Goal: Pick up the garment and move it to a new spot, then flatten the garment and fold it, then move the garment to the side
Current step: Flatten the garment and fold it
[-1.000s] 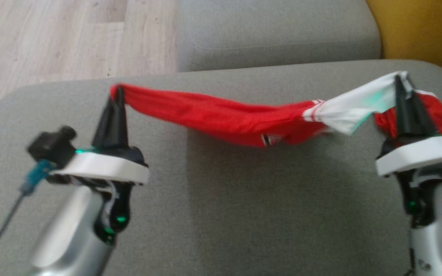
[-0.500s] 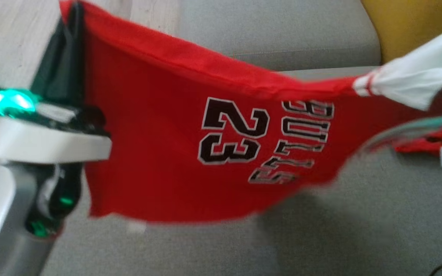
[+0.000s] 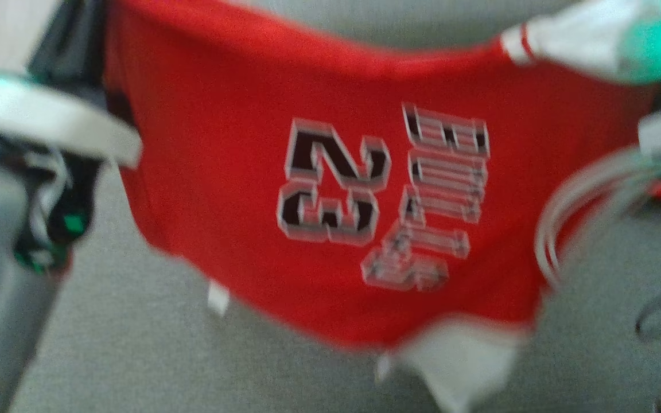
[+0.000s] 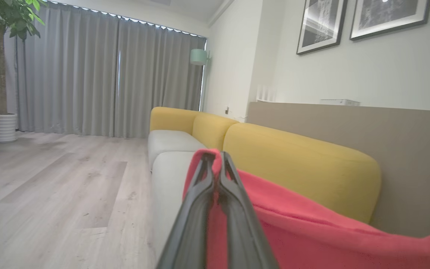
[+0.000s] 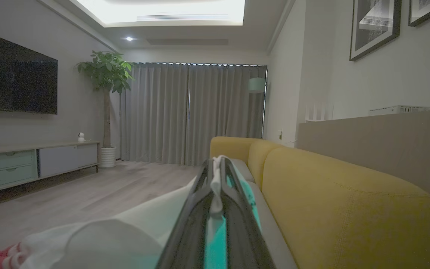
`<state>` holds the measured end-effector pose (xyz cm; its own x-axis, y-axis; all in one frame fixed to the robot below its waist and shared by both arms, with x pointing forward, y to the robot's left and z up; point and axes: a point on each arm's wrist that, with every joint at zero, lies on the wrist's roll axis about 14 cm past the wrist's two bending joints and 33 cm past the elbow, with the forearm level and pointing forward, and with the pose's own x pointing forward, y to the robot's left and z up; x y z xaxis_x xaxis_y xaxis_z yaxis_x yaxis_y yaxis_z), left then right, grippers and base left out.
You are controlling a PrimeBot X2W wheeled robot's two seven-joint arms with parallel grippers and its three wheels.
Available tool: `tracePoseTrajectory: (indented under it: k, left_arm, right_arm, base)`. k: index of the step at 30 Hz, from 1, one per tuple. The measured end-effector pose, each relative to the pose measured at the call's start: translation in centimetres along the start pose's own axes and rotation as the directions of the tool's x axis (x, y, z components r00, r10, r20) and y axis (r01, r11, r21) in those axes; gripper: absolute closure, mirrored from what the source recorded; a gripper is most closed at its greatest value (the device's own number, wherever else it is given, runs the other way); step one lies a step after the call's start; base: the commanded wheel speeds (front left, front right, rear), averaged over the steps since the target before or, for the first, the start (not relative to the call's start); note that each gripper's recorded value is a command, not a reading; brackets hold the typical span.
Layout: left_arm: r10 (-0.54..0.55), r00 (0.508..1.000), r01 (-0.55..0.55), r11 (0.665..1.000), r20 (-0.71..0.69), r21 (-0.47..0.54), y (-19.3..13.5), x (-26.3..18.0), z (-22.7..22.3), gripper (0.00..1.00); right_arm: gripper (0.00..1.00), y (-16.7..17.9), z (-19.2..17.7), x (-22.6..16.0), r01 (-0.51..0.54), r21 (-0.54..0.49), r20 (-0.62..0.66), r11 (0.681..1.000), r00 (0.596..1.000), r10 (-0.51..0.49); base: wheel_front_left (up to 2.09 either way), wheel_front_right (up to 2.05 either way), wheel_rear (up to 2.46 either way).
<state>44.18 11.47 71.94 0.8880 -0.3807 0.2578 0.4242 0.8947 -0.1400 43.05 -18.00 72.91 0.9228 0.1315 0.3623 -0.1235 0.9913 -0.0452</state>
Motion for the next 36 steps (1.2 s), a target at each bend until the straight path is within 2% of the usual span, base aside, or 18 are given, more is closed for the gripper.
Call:
tracePoseTrajectory:
  k: [5,10,15,18,23,27,28,32,36]
  left_arm:
    - [0.096,0.995,-0.094,0.994,-0.021,0.051,4.8,5.7,-0.7,1.0]
    - [0.179,0.98,-0.186,0.98,0.087,0.076,8.6,11.3,0.5,1.0]
    - [0.192,0.96,-0.209,0.976,0.203,0.063,9.8,15.5,0.5,1.0]
    - [0.2,0.956,-0.219,0.973,0.214,0.067,11.0,17.2,-1.7,1.0]
    - [0.235,0.968,-0.241,0.968,0.089,0.073,13.9,18.3,-10.4,1.0]
    - [0.258,0.965,-0.256,0.966,-0.053,0.042,15.5,17.5,-18.6,1.0]
    - [0.258,0.965,-0.256,0.966,-0.053,0.042,15.5,17.5,-18.6,1.0]
    - [0.255,0.95,-0.261,0.965,-0.181,-0.012,15.8,15.4,-25.5,1.0]
    - [0.241,0.945,-0.262,0.963,-0.219,-0.069,15.0,13.6,-27.4,1.0]
  right_arm:
    - [1.0,-0.1,-0.9,7.3,-0.011,-0.042,0.02,0.999,1.0,0.012]
    - [1.0,-0.3,-0.8,13.8,0.01,-0.068,0.076,0.998,0.997,-0.005]
    - [1.0,-2.0,-1.8,17.7,0.063,-0.082,0.107,0.995,0.993,-0.054]
    - [1.0,-2.3,-4.5,19.0,0.061,-0.077,0.087,0.995,0.995,-0.054]
    - [1.0,-0.5,-14.3,19.0,-0.011,-0.033,-0.054,0.999,0.998,0.009]
    - [1.0,0.3,-22.7,16.6,-0.034,0.004,-0.189,0.999,0.981,0.034]
    - [1.0,0.3,-22.7,16.6,-0.034,0.004,-0.189,0.999,0.981,0.034]
    - [1.0,0.7,-28.5,13.5,-0.03,0.044,-0.296,0.999,0.954,0.042]
    - [1.0,0.8,-29.7,11.3,-0.018,0.065,-0.323,0.998,0.946,0.038]
  base:
    - [0.0,0.0,0.0]
    - [0.0,0.0,0.0]
    - [0.0,0.0,0.0]
    - [0.0,0.0,0.0]
    - [0.0,0.0,0.0]
    - [0.0,0.0,0.0]
    - [0.0,0.0,0.0]
    - [0.0,0.0,0.0]
    - [0.0,0.0,0.0]
